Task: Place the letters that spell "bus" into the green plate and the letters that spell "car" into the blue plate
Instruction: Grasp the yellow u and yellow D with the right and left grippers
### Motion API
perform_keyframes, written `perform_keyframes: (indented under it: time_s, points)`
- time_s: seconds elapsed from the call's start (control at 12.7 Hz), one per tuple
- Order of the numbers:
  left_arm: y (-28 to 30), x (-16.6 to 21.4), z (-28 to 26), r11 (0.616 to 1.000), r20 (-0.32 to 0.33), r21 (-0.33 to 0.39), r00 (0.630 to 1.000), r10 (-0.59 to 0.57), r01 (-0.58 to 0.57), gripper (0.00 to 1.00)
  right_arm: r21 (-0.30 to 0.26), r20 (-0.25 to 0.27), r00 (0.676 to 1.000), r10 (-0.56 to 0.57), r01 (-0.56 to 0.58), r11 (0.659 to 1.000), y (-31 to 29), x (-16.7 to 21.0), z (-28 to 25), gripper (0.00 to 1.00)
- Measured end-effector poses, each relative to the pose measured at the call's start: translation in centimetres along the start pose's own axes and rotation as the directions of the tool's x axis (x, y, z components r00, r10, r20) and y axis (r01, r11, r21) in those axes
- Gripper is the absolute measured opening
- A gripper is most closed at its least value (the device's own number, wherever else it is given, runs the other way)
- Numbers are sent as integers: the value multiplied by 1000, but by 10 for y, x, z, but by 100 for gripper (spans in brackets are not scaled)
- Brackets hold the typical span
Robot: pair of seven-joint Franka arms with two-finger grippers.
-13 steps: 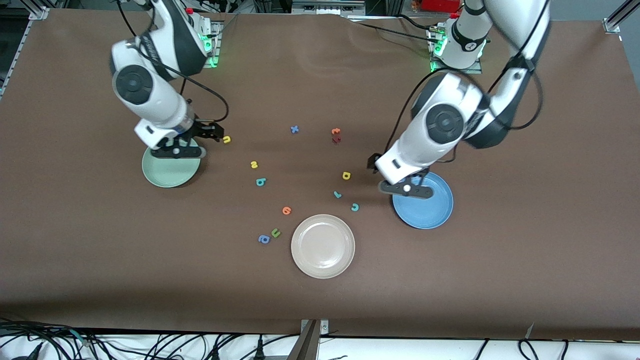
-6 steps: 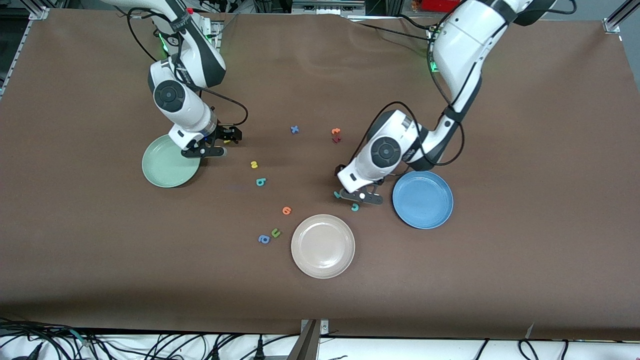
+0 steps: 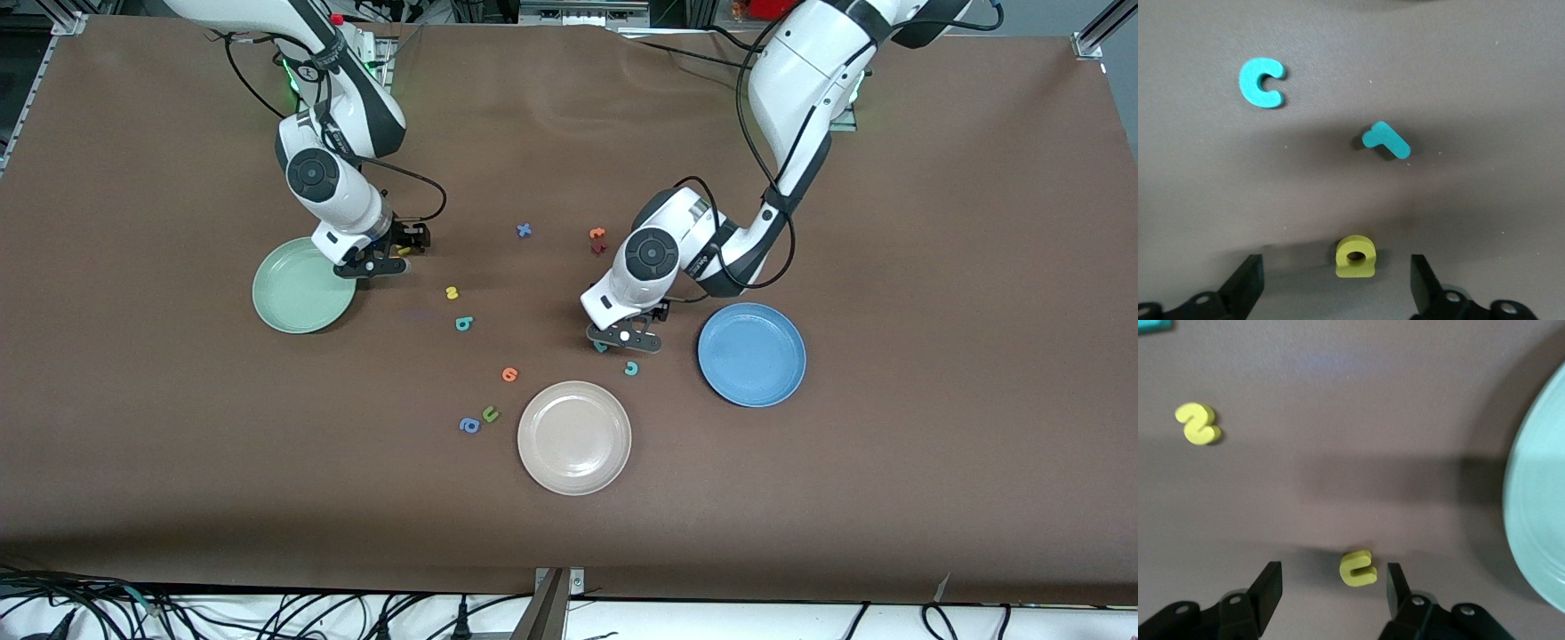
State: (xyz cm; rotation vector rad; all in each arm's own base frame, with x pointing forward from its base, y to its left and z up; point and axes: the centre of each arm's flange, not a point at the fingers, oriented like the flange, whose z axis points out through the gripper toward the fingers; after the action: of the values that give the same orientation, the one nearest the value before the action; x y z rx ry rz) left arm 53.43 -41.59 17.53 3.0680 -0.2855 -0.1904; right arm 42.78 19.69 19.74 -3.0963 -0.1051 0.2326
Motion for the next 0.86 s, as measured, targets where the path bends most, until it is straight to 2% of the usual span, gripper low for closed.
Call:
perform_keyframes:
  time_s: [0.08,0.16,0.24,0.31,0.39,0.63,0.71,0.86]
  points:
    - [1,-1,5,1000,-1,17,1000,16,-16,89,-4,9,1000,-3,3,1000,1,-4,4,72]
    - [2,-3,10,999,-1,33,1000,28,-28,89,-7,17,1000,-7,7,1000,2,-7,7,72]
    - [3,-3,13,998,-2,42,999,38,-38,82,-11,23,1000,-13,13,1000,3,-9,9,72]
    - [6,-4,13,998,-5,45,999,45,-45,82,-17,28,999,-21,21,1000,4,-12,12,72]
    - [9,-5,12,998,-7,45,999,50,-50,74,-21,32,999,-24,25,999,4,-13,14,72]
    - [16,-6,9,997,-14,42,998,58,-58,40,-9,20,999,-26,27,1000,3,-12,19,72]
    - [16,-5,8,997,-15,42,998,58,-58,34,-1,13,1000,-26,26,1000,2,-11,22,72]
    - [16,-5,8,997,-15,42,998,58,-58,34,8,11,1000,-26,26,1000,2,-10,29,72]
